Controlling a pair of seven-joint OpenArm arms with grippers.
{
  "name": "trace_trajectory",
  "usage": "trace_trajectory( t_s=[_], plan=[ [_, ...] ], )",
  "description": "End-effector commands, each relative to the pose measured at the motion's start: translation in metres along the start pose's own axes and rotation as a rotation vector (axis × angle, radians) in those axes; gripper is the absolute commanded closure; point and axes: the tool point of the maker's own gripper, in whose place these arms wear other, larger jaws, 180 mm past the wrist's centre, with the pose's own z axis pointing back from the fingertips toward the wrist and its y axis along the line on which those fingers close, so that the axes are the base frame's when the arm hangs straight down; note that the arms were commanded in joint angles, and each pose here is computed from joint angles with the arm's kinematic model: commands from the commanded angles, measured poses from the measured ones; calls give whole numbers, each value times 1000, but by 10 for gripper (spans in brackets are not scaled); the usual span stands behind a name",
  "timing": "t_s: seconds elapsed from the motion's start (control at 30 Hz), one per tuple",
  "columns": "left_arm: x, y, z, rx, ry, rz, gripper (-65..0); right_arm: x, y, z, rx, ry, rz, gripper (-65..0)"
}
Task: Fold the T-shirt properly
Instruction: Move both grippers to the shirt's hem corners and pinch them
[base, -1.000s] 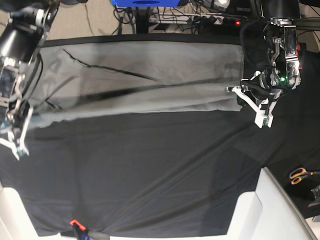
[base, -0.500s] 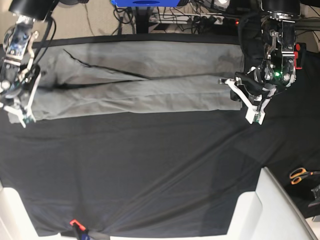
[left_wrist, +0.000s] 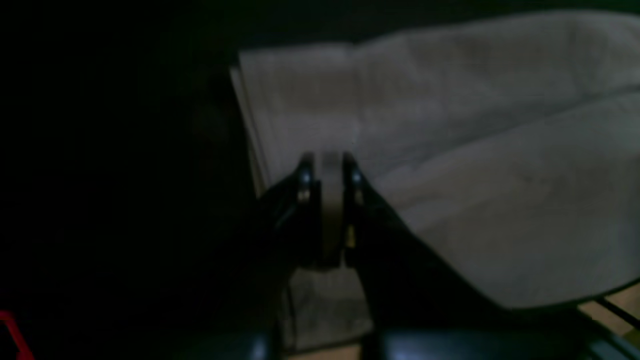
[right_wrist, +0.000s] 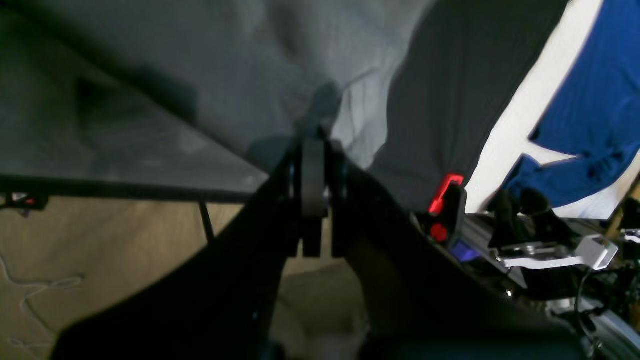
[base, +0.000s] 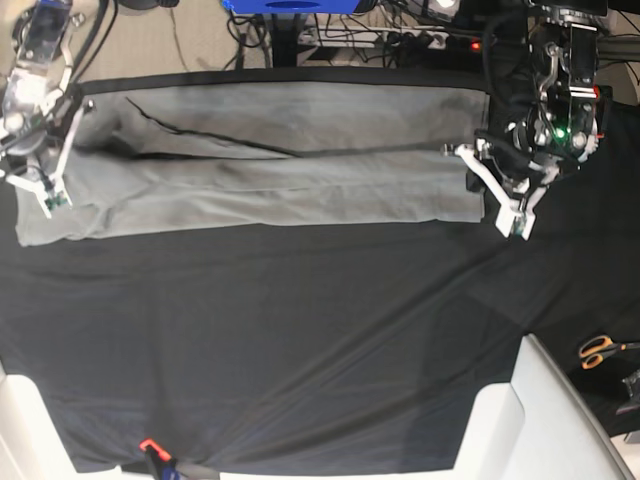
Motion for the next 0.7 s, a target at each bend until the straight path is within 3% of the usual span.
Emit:
trace_trajectory(
  t_s=[0.0, 0.47, 0.67],
  plan=[
    [14, 4, 4, 10, -42, -12, 0, 3, -9, 3, -28, -11, -2, -2],
    [-4, 6, 7, 14, -10, -5, 0, -10, 31, 10, 47, 3, -20, -2],
    [-3, 6, 7, 16, -10, -7, 0, 2, 22, 9, 31, -19, -32, -2]
  ],
)
